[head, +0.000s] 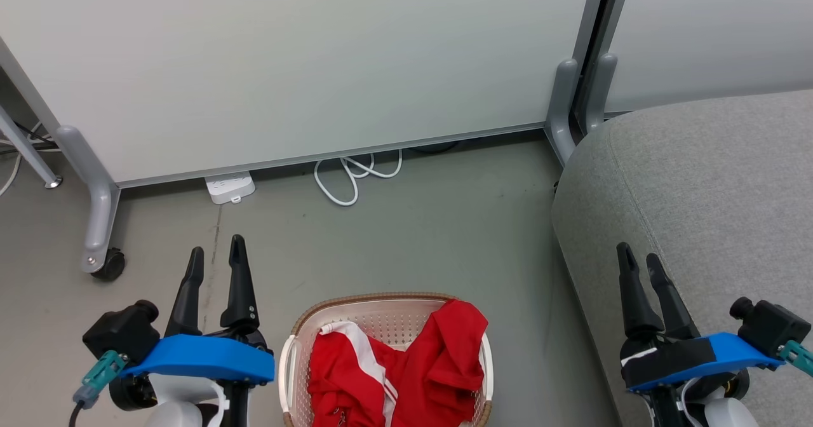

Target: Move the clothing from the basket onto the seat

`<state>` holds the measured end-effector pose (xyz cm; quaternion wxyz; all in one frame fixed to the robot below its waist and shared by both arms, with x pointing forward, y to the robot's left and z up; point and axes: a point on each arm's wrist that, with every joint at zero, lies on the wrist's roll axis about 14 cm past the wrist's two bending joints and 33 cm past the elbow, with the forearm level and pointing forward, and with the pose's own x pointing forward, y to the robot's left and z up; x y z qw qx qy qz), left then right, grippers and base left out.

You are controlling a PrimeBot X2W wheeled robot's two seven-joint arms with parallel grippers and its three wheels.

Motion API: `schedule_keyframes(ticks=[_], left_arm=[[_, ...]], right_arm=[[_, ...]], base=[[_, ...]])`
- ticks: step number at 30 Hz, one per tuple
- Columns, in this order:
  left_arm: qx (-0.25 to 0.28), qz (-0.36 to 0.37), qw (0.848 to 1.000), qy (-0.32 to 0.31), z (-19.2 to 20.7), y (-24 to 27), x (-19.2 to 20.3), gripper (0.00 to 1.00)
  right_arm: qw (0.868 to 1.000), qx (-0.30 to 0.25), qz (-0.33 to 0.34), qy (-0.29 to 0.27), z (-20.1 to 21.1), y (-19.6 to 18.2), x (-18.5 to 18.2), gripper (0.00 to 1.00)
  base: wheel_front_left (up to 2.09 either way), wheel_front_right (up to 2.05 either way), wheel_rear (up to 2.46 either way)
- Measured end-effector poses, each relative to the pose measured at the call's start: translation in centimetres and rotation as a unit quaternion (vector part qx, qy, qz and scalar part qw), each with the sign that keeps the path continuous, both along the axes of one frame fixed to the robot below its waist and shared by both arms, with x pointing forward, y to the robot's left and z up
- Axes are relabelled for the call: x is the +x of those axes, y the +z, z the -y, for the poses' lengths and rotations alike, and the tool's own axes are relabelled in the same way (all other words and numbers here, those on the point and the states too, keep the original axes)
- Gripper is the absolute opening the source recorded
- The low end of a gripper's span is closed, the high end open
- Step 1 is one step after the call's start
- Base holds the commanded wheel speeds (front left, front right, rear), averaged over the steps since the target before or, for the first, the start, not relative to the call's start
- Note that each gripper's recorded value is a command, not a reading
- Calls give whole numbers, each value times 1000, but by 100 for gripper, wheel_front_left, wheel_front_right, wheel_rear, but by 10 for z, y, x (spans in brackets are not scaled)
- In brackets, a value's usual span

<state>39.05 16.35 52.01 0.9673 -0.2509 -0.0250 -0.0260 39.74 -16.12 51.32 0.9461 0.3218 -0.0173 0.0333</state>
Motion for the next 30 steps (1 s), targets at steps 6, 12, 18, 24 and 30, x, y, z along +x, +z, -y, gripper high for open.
schedule_keyframes(ticks=[6,12,18,24,30], left_arm=[[39,7,999,-9,7,1,-1,100],[72,14,997,-12,9,3,-1,100],[101,22,994,-17,14,4,-2,100],[128,26,991,-20,16,3,-3,100],[153,32,988,-22,18,4,-3,100]], right_arm=[[999,-34,5,6,-4,0,0,100],[998,-63,13,10,-7,2,1,100],[996,-89,21,15,-12,4,2,100],[993,-114,28,20,-15,4,2,100],[989,-139,34,25,-19,5,2,100]], base=[[0,0,0],[0,0,0],[0,0,0],[0,0,0],[0,0,0]])
